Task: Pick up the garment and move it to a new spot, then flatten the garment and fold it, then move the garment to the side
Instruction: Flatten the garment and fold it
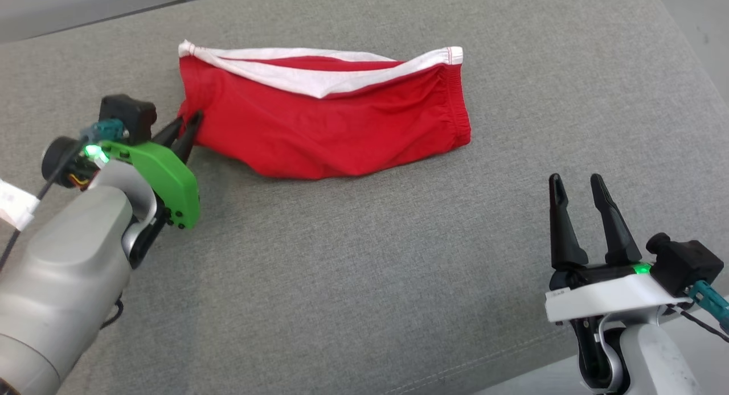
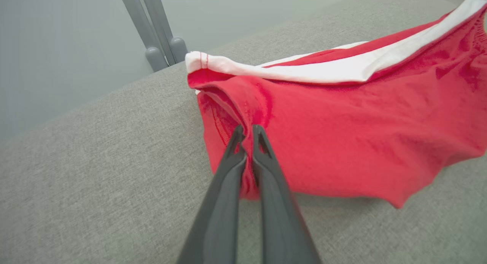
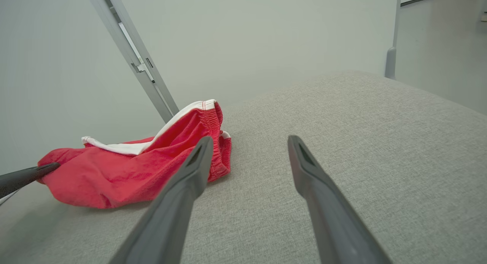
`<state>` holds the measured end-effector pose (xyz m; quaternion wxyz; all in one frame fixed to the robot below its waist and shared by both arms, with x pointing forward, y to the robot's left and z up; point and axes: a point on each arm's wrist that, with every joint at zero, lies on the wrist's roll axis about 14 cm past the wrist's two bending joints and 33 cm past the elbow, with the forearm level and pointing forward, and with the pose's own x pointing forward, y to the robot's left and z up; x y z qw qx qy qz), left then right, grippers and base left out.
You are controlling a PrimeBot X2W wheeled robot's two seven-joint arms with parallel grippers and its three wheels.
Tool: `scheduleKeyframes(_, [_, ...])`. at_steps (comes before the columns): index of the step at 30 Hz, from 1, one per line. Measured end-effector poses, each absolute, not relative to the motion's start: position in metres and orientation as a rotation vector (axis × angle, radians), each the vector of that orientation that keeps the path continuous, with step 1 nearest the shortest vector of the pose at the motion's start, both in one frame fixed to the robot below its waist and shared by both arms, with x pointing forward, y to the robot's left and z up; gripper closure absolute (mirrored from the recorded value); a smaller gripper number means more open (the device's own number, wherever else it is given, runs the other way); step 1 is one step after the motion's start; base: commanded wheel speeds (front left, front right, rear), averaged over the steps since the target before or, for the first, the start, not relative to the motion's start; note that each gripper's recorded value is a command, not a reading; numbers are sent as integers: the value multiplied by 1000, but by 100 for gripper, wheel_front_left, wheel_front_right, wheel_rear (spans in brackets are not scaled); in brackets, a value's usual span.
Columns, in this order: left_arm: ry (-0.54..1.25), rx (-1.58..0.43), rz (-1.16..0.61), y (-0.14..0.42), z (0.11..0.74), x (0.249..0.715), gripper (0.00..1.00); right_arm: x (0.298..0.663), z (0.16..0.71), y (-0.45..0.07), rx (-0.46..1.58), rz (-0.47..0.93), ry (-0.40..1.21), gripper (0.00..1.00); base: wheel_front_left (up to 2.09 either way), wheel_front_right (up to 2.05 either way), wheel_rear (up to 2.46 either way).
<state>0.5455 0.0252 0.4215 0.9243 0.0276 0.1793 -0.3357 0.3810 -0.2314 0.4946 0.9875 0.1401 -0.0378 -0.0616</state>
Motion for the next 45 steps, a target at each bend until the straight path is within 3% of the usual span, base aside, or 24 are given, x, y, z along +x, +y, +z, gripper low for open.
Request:
scheduleKeyframes(9, [432,-7,-609,51,401,496,100,375,498,-226,297,-108,-87,0,0,0,0])
scheduleKeyframes(10, [435,-19,-599,52,400,492,64,375,498,-224,294,-104,-86,0,0,0,0])
scheduleKeyframes(11, [432,-27,-590,51,400,490,3,376,498,-224,293,-102,-85,0,0,0,0])
scheduleKeyframes(12, [426,-34,-578,52,402,490,0,376,498,-223,293,-101,-86,0,0,0,0])
scheduleKeyframes(18, [273,-66,-511,54,446,500,0,376,499,-218,285,-82,-88,0,0,0,0])
scheduleKeyframes(32, [-32,-89,-283,122,516,466,0,381,518,-192,250,12,-132,0,0,0,0])
scheduleKeyframes(45, [-62,-92,-95,177,510,408,0,373,522,-174,230,79,-136,0,0,0,0])
